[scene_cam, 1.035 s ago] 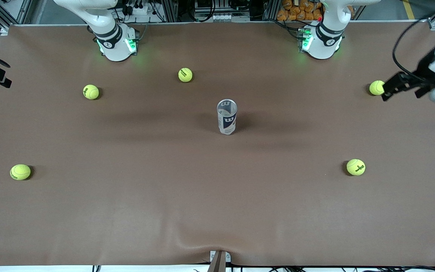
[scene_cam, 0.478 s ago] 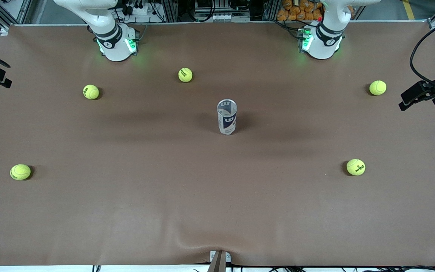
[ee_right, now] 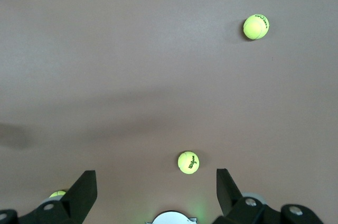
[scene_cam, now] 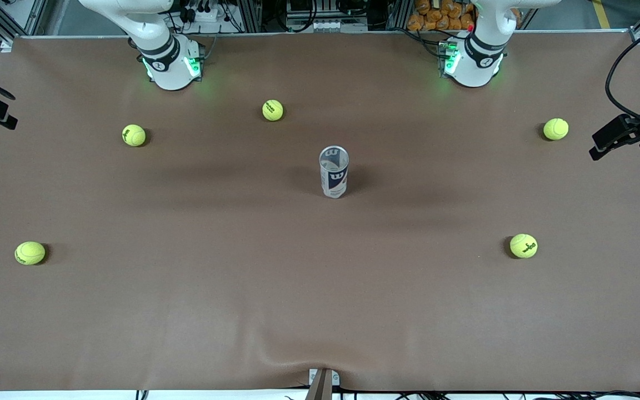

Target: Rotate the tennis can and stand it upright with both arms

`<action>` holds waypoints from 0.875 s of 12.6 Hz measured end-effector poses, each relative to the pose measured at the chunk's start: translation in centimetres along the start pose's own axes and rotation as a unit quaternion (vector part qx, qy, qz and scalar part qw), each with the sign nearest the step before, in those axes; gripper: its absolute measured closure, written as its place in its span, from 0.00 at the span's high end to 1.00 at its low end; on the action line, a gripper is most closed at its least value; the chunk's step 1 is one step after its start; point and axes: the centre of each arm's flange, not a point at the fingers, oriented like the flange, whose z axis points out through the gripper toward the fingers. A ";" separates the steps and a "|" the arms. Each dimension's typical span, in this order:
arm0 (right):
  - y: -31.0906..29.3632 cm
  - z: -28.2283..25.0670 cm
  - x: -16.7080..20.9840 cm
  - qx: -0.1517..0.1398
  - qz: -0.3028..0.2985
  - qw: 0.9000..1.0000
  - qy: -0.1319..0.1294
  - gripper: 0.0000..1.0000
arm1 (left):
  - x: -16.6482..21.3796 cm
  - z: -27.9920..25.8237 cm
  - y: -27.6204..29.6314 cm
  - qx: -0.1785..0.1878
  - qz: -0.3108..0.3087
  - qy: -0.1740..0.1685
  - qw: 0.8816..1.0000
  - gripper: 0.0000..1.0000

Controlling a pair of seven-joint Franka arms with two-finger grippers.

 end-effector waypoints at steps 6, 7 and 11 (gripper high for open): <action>0.0 0.1 0.1 0.000 0.000 1.000 -0.001 1.00 | -0.8 0.1 0.6 0.003 0.009 -0.022 1.000 1.00; 0.0 0.1 0.1 0.000 0.000 1.000 -0.001 1.00 | -0.8 0.1 0.5 0.003 0.014 -0.023 1.000 1.00; 0.0 0.2 0.1 0.000 0.000 1.000 -0.002 1.00 | -0.9 0.0 0.5 0.001 0.065 -0.023 0.998 1.00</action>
